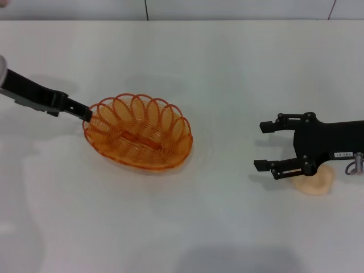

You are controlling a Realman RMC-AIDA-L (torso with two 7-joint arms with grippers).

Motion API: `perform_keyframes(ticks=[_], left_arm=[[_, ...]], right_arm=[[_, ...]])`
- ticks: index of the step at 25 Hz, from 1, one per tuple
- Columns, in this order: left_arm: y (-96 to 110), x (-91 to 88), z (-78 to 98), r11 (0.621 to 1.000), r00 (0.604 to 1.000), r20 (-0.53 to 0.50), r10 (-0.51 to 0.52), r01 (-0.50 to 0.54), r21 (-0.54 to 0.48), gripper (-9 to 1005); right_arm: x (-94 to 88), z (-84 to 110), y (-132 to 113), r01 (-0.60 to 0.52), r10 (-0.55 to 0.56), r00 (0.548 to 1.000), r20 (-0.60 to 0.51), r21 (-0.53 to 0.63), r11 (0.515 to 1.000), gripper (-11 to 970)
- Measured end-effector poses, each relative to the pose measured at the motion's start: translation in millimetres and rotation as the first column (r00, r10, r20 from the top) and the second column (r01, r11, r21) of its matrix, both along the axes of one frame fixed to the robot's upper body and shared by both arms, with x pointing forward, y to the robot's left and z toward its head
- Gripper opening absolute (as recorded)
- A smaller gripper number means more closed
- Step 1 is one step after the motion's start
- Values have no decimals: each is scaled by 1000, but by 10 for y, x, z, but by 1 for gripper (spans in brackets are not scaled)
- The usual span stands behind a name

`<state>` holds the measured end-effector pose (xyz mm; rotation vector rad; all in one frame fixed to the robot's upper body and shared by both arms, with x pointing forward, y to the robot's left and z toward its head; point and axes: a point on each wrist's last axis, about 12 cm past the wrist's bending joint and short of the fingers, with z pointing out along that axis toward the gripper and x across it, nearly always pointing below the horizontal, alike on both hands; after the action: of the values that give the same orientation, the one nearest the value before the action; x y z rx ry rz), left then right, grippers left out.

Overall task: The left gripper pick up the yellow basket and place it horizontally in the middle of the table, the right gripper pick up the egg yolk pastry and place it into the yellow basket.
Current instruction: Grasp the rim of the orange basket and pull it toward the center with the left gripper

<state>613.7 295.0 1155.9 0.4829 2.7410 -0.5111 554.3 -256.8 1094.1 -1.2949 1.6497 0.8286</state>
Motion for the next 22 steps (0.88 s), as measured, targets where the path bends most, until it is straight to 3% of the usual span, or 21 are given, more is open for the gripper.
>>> perform_keyframes(ticks=[7,22], left_arm=[[-176,41,-187,1000,1000,8,-16,16,9,807],[-316,64,-282,998,998,13,-55,54,27,795]], right_arm=[[9,8,15,-3,3,1000,3,1,1000,836],[34,12,17,6,-6,1000,9,-5,1000,835]])
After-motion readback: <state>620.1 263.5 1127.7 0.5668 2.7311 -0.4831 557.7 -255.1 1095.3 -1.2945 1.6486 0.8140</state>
